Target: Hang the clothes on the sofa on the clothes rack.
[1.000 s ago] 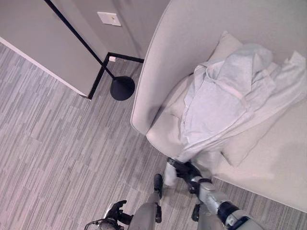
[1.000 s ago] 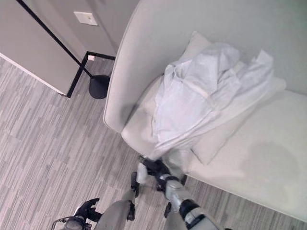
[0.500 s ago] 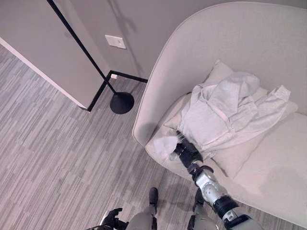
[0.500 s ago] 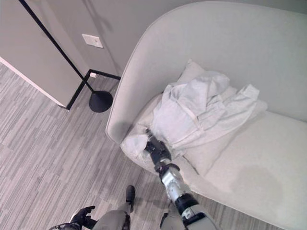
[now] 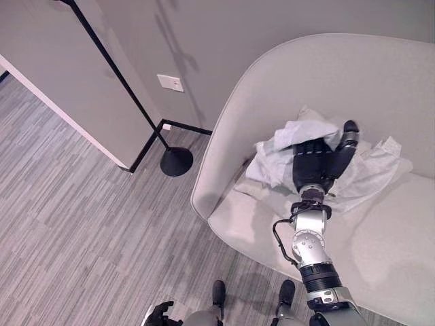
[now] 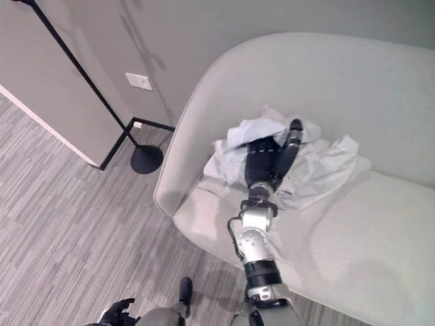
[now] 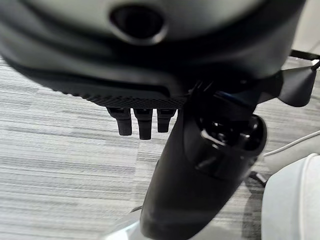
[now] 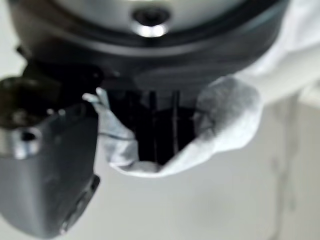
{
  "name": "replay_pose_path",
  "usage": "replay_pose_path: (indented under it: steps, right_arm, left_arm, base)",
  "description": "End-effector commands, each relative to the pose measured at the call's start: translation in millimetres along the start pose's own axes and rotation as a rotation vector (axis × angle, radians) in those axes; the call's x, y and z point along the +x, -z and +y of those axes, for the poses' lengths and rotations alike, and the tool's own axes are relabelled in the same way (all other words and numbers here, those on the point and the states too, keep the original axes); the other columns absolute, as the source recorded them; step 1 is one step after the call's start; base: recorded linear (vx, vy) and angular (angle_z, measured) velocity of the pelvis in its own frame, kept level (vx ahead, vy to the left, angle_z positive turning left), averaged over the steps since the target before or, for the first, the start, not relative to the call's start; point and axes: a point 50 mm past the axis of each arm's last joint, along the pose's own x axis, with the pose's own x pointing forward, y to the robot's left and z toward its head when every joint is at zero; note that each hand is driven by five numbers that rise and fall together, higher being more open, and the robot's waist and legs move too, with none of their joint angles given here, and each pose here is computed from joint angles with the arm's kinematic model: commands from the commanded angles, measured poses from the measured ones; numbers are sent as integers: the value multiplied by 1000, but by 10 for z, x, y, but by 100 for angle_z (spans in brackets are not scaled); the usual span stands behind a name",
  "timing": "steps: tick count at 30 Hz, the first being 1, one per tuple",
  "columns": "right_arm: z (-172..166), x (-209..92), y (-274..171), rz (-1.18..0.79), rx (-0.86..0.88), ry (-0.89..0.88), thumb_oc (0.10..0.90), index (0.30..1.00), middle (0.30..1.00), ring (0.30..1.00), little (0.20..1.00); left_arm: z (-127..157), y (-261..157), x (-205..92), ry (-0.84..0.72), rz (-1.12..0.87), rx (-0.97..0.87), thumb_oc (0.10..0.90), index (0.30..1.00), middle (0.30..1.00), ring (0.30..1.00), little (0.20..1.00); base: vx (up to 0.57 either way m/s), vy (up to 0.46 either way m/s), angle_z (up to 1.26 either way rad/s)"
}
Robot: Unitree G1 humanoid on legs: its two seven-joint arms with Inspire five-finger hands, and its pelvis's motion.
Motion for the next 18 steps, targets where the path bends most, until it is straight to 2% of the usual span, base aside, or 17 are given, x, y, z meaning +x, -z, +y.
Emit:
replay_pose_path:
  steps: [1, 2, 8, 13, 18]
  right_arm:
    - [607, 152, -49, -103, 55, -276, 400, 300, 300, 300, 300]
    - [741, 177, -122, -116, 29, -345, 400, 300, 300, 300, 300]
    - [962, 262, -216, -125, -55, -443, 400, 300, 300, 300, 300]
    - [1162, 387, -276, -111, -195, -511, 400, 300, 300, 300, 300]
    - [1566, 524, -338, -127, -325, -623, 400, 300, 300, 300, 300]
  left_arm:
    - [79, -32, 18, -22, -21, 38, 800, 900, 900, 900, 900]
    - [111, -138, 28, -33, -70, 13, 800, 900, 900, 900, 900]
    - [157, -465, 29, -40, -208, -72, 800, 900, 900, 900, 900]
    - [163, -810, -16, -14, -344, -155, 800, 900, 900, 900, 900]
    - [102, -1141, -114, 58, -470, -261, 800, 900, 900, 900, 900]
  base:
    - [60, -41, 5]
    - [43, -34, 4]
    - [24, -21, -3]
    - [47, -29, -19]
    - [44, -39, -23]
